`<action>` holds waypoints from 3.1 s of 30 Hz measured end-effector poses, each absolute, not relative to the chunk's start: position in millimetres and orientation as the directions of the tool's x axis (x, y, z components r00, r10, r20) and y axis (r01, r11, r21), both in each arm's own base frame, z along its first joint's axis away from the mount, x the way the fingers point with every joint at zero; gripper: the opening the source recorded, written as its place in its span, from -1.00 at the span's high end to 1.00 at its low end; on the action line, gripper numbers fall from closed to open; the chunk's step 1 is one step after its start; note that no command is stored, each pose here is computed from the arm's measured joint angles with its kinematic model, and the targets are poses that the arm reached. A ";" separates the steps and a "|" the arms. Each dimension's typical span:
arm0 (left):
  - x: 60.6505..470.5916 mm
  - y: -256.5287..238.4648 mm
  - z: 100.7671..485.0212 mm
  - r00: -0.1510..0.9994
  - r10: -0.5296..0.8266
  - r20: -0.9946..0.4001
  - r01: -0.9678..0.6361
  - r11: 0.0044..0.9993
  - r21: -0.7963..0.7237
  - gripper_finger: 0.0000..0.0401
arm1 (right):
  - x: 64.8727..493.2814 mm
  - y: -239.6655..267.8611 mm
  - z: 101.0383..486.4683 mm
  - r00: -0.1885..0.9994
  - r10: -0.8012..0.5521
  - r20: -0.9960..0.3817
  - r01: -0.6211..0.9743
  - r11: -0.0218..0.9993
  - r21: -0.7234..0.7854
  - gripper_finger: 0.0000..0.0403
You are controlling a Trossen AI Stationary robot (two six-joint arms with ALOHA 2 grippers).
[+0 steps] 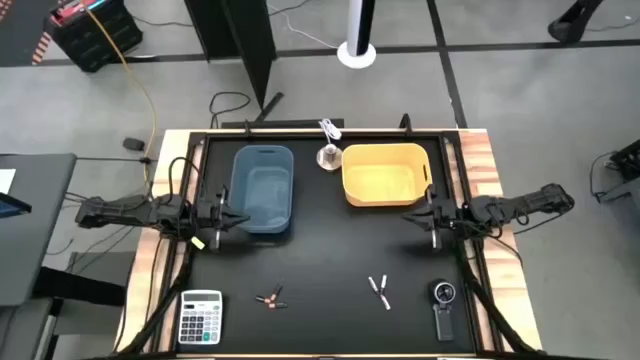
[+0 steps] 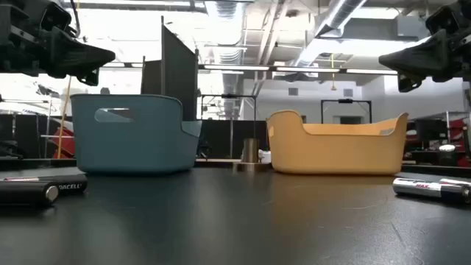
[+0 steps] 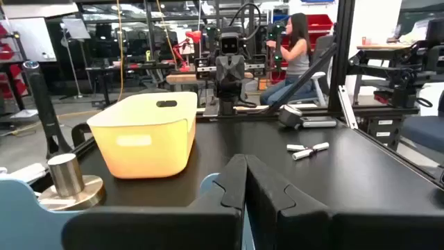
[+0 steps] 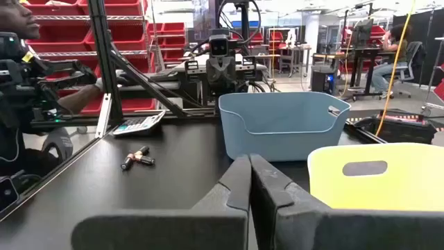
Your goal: Sort batteries
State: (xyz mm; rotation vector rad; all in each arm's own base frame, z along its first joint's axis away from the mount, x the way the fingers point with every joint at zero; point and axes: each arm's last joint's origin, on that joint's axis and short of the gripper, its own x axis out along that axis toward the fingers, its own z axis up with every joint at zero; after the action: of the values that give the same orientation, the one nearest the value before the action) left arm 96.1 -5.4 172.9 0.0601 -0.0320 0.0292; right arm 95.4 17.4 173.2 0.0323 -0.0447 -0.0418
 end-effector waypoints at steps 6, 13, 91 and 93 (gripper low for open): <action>96.1 -5.3 172.9 0.999 0.028 0.033 -0.030 0.998 0.060 1.00 | 95.4 17.4 173.2 0.998 -0.043 0.044 0.041 0.999 0.033 0.89; 96.1 -5.3 172.9 0.999 0.028 0.033 -0.030 0.998 0.060 1.00 | 95.4 17.4 173.2 0.998 -0.042 0.044 0.041 0.999 0.033 0.89; 95.8 -4.2 177.4 0.995 0.067 0.079 -0.048 0.975 -0.217 1.00 | 258.6 153.8 190.9 0.302 0.090 -0.949 -0.504 0.860 -0.078 -0.04; 95.8 -4.2 177.0 0.995 0.067 0.075 -0.049 0.975 -0.217 1.00 | 259.7 154.3 179.4 0.253 0.059 -0.966 -0.534 0.841 -0.088 -0.12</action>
State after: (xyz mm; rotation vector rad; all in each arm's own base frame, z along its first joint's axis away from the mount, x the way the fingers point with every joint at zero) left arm 95.8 -4.2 177.0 -0.2163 -0.0823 0.0585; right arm 259.7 154.3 179.4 -0.4448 1.2594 0.4211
